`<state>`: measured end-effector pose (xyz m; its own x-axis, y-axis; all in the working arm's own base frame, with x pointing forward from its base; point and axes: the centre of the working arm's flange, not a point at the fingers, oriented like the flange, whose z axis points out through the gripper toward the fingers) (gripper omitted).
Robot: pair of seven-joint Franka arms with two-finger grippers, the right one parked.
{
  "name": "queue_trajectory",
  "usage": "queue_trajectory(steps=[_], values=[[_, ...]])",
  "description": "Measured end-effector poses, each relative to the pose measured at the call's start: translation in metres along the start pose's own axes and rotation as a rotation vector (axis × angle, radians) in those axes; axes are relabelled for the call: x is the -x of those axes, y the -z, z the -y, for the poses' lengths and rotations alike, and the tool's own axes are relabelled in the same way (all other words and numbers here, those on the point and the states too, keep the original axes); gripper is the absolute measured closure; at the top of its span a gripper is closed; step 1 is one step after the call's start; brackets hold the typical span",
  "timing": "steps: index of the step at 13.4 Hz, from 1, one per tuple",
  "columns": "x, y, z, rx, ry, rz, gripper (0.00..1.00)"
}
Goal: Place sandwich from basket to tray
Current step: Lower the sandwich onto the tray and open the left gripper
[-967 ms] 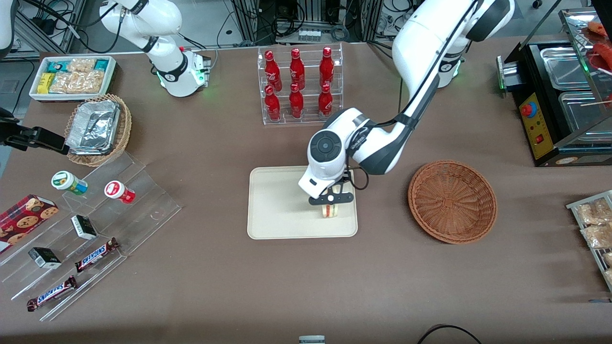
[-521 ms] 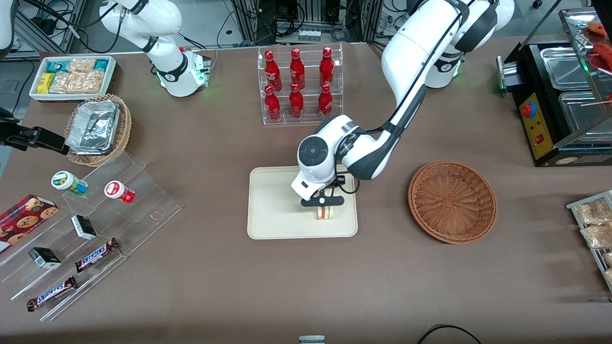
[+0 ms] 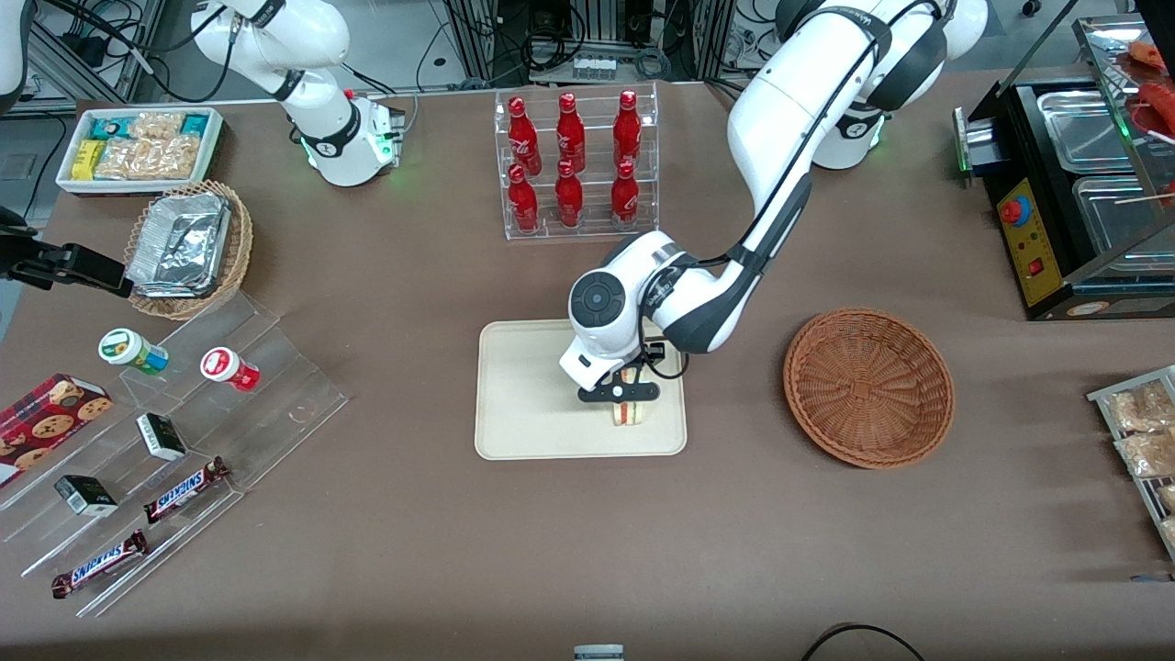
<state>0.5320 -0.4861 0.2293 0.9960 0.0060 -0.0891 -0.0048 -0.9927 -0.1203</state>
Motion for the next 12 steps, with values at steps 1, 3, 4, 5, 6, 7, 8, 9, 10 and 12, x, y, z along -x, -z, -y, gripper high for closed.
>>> queue_trajectory(steps=[1,3,4,5,6,7,8,9,10,12], values=[[0.000,0.000,0.000,0.000,0.002,-0.001,0.37],[-0.001,0.002,0.000,0.003,0.005,-0.003,0.17],[-0.002,0.004,-0.001,0.006,0.007,-0.006,0.05],[-0.003,0.007,-0.001,0.011,0.012,-0.012,0.00],[-0.005,0.011,-0.002,0.016,0.017,-0.017,0.00],[-0.006,0.016,-0.002,0.021,0.023,-0.023,0.00],[-0.008,0.022,-0.002,0.024,0.030,-0.027,0.00],[-0.009,0.028,-0.002,0.023,0.037,-0.028,0.00],[-0.010,0.036,-0.002,0.019,0.042,-0.027,0.00],[-0.012,0.055,0.001,0.020,0.048,-0.035,0.00]])
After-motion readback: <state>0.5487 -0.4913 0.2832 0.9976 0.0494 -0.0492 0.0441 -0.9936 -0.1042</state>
